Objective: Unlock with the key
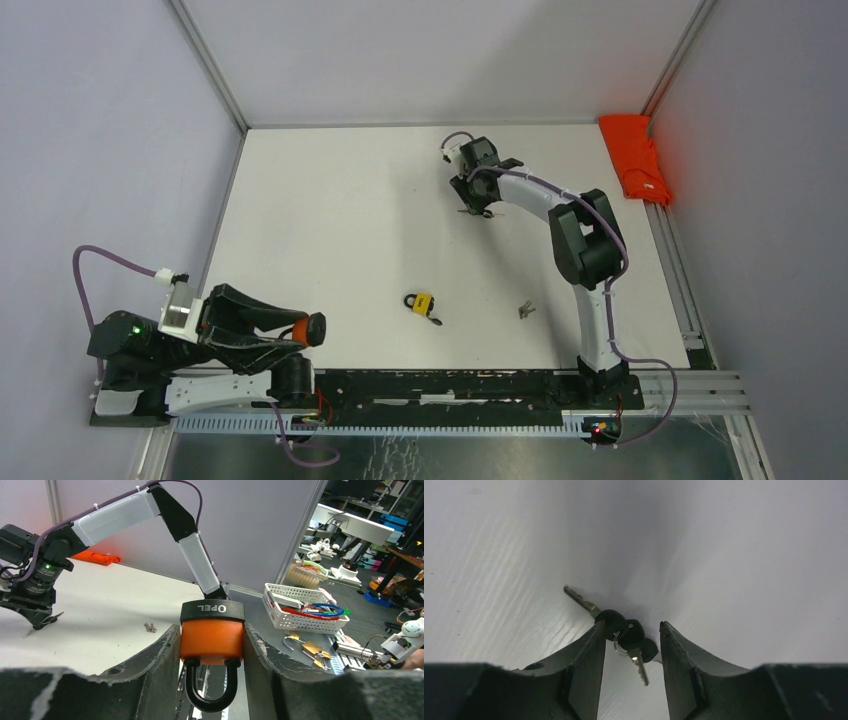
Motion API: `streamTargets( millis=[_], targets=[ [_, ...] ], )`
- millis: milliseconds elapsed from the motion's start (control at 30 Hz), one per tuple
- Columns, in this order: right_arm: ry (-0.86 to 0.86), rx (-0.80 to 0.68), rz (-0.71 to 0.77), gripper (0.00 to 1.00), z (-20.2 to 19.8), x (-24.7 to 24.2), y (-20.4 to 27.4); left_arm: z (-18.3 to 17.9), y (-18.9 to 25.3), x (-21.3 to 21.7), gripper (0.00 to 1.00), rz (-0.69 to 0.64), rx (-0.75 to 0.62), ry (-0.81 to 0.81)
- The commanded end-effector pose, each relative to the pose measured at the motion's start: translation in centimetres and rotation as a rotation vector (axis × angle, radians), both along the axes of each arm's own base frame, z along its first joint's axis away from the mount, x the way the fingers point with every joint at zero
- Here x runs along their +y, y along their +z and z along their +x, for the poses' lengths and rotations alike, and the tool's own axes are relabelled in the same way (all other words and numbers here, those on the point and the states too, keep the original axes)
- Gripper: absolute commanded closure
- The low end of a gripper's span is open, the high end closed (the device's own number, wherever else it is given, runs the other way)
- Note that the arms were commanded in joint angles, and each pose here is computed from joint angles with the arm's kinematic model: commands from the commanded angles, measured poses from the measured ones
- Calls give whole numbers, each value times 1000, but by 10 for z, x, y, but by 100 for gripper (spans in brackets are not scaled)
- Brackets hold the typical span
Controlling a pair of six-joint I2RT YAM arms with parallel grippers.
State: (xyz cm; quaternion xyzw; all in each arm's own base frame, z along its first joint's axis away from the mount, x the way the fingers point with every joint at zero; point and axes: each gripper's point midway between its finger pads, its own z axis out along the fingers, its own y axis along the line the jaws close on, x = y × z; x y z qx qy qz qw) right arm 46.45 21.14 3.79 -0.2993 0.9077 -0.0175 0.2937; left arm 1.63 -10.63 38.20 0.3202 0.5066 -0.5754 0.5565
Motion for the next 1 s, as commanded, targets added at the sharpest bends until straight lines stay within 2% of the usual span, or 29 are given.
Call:
streamTargets(
  millis=[0,400,500,600,667,867,967],
  targets=[
    [83,-9,38,52,16,5,5,3,23,12,98,-89,-13,22],
    [197,100,113,52,-6,23,-17,4,23,13,98,-87,-12,29],
    [192,114,104,60,-9,21,-22,4,22,12,98,-84,-11,28],
    [177,122,86,78,-9,16,-27,4,22,13,98,-87,-11,27],
    [166,128,74,85,-10,13,-29,3,22,13,98,-88,-9,27],
    [119,111,64,98,-14,6,-24,4,21,12,98,-84,-7,27],
    [95,88,89,100,-17,5,-16,4,20,11,98,-81,-7,28]
  ],
)
